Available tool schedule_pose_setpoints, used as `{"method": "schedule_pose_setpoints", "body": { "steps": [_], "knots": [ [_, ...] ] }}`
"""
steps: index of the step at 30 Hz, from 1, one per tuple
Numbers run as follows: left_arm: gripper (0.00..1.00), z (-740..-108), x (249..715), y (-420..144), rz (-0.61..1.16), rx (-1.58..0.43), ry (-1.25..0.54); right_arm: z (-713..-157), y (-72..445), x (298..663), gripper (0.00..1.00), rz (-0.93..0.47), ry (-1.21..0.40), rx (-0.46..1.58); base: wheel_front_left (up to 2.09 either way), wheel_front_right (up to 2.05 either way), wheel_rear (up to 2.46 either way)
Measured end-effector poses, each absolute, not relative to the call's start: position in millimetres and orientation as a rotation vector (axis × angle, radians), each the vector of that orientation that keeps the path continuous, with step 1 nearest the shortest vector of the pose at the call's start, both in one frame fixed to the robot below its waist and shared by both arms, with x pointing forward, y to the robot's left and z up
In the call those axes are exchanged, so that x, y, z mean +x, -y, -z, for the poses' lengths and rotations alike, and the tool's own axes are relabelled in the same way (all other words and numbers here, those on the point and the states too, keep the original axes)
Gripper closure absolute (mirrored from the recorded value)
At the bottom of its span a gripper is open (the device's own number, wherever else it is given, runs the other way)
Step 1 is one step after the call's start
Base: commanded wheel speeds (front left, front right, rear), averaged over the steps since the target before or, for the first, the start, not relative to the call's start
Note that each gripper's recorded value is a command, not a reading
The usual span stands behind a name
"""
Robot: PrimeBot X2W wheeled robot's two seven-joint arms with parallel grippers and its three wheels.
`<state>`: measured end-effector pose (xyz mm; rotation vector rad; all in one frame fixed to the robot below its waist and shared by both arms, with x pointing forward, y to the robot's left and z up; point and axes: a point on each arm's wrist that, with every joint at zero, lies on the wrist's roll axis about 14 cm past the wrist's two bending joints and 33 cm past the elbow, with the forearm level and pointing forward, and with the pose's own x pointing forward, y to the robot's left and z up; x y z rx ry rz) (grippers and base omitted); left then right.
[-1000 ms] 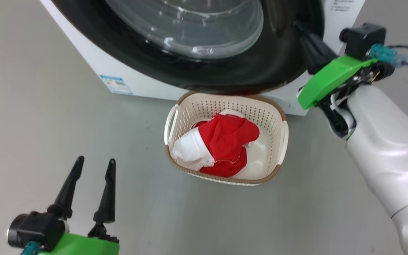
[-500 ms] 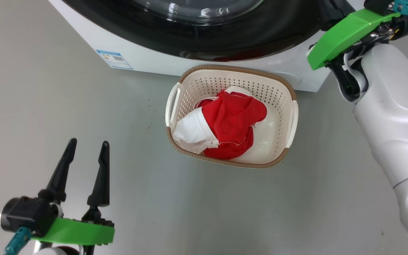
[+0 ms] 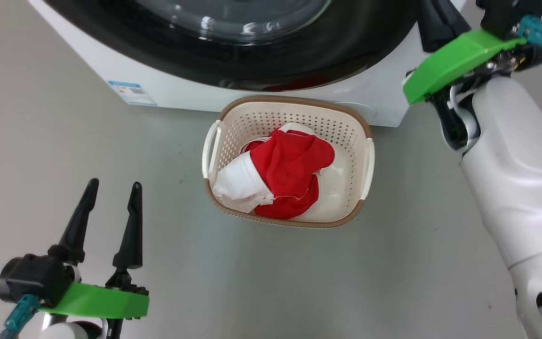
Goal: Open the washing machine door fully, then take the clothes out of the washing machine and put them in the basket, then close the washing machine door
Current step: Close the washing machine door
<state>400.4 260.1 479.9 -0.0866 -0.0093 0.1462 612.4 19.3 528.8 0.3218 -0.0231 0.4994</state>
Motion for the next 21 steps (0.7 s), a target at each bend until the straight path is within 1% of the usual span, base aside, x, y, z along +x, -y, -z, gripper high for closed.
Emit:
{"method": "schedule_pose_setpoints", "body": {
  "steps": [5, 12, 17, 21],
  "knots": [
    [0.00, -482, 406, -251, -0.111, -0.104, 0.017, -519, -8, 590, 0.00, -0.500, 0.020, 0.268, 0.00, 0.00, 0.00],
    [0.00, -490, 410, -234, -0.055, -0.123, 0.040, -508, 3, 543, 0.00, -0.510, 0.012, 0.244, 0.00, 0.00, 0.00],
    [0.00, -497, 407, -223, -0.020, -0.132, 0.058, -500, 25, 509, 0.00, -0.463, -0.004, 0.266, 0.00, 0.00, 0.00],
    [0.00, -495, 397, -215, -0.001, -0.147, 0.049, -495, 52, 486, 0.00, -0.388, -0.020, 0.299, 0.00, 0.00, 0.00]
  ]
}}
